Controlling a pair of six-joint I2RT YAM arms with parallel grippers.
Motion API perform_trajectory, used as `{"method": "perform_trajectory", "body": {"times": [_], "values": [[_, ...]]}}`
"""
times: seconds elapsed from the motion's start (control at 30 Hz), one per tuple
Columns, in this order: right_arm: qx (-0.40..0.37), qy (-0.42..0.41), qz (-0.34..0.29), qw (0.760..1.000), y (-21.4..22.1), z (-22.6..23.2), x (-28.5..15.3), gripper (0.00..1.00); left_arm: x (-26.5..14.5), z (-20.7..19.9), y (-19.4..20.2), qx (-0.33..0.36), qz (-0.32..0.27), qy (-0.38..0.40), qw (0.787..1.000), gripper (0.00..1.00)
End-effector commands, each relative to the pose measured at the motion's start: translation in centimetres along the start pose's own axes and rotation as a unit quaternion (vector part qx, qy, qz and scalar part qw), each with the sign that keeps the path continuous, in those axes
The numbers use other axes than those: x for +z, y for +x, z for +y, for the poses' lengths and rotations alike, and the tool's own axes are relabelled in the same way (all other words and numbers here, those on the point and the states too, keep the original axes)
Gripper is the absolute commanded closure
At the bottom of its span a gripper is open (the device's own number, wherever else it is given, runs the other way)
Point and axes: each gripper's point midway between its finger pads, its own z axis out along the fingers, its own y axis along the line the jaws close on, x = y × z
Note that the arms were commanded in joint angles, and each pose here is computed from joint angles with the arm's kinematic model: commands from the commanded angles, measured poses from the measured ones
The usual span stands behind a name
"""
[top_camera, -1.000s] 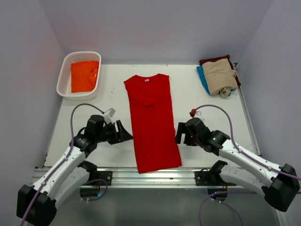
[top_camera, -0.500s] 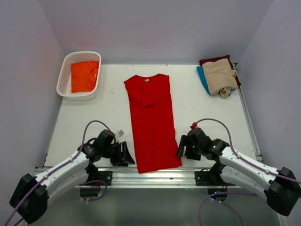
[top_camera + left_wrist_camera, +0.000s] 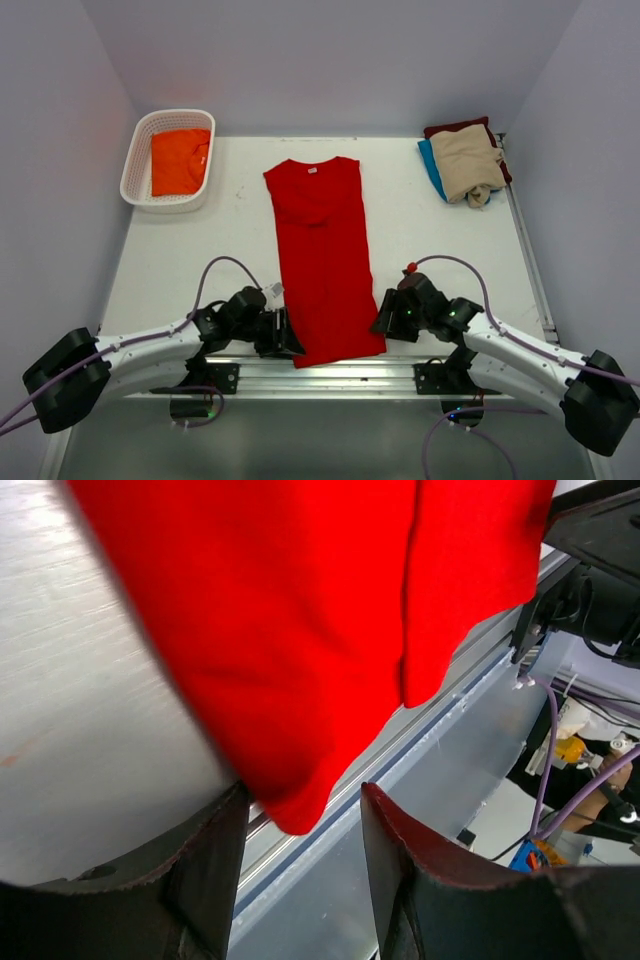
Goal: Fold and stack the t-shirts
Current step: Fold the tshirt
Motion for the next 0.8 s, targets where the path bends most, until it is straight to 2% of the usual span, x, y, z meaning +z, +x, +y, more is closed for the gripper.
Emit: {"method": "perform_trajectory", "body": {"times": [0.0, 0.1, 0.27, 0.47, 0.77], "values": [[0.014, -0.004, 0.018, 1.0, 0.8, -0.2, 0.4, 0.44, 0.4, 1.1, 2.7, -0.03, 0.046, -0.023, 0.998, 0.48], [0.017, -0.009, 0.031, 0.999, 1.4, -0.2, 0.3, 0.48, 0.7, 1.2, 3.5, -0.033, 0.057, -0.032, 0.997, 0.5], [0.028, -0.003, 0.055, 0.998, 2.7, -0.9, -0.5, 0.61, 1.1, 1.6, 4.7, -0.035, 0.072, -0.045, 0.996, 0.54], [0.027, -0.007, 0.059, 0.998, 3.3, -1.4, -2.2, 0.63, 1.0, 2.0, 5.2, -0.043, 0.069, -0.044, 0.996, 0.59], [0.046, -0.02, 0.067, 0.996, 3.8, -1.4, -0.1, 0.66, 1.1, 2.6, 5.6, -0.048, 0.068, -0.054, 0.995, 0.67]]}}
